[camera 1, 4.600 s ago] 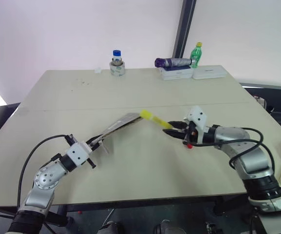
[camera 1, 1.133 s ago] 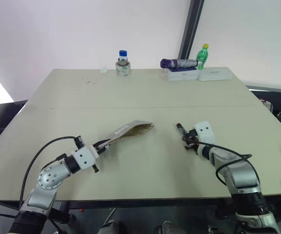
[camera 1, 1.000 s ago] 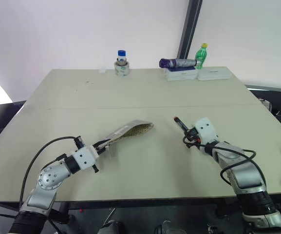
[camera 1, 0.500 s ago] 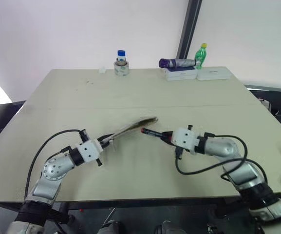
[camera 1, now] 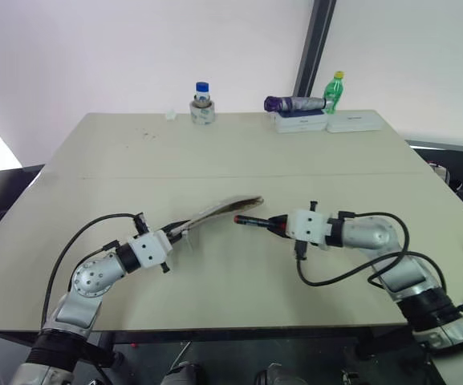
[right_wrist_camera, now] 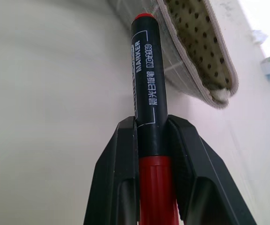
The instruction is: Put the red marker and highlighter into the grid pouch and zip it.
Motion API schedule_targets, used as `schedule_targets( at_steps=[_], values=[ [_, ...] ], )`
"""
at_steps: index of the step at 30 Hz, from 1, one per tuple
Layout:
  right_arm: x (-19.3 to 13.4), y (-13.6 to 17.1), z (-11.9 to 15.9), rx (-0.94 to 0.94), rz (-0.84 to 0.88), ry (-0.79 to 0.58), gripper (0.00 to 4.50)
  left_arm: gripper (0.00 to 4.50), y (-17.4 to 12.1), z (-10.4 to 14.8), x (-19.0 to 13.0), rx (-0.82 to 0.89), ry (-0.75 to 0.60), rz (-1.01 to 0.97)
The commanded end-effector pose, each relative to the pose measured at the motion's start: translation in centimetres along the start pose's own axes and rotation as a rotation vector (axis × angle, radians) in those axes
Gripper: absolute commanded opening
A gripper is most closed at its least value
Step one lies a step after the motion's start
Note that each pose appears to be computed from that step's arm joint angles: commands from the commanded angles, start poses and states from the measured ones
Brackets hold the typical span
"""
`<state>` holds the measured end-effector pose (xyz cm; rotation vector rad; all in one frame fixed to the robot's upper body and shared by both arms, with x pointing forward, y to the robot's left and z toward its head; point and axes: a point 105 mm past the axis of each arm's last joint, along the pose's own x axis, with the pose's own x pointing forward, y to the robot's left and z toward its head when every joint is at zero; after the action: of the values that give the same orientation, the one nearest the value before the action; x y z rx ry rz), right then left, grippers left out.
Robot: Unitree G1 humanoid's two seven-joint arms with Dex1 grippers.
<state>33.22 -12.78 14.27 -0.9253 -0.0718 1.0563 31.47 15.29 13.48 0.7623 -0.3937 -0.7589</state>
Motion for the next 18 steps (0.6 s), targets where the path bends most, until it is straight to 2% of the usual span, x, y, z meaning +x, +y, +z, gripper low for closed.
schedule_targets(
  at_steps=[1,5,10,18],
  values=[
    [-0.9,-0.9,3.0,-0.008,-0.025,-0.141,0.36,0.00,1.1,0.2,-0.3,0.016,-0.005,0.041],
    [-0.5,-2.0,3.8,0.015,-0.074,-0.181,0.36,0.00,0.8,0.2,-0.1,0.017,-0.006,0.027],
    [0.0,-2.9,1.5,-0.117,-0.110,-0.025,0.36,0.00,0.7,0.4,0.1,0.020,-0.018,0.021],
    [0.9,-3.5,1.4,-0.161,-0.131,-0.009,0.36,0.00,0.6,0.5,0.1,0.027,-0.019,0.013]
  ],
)
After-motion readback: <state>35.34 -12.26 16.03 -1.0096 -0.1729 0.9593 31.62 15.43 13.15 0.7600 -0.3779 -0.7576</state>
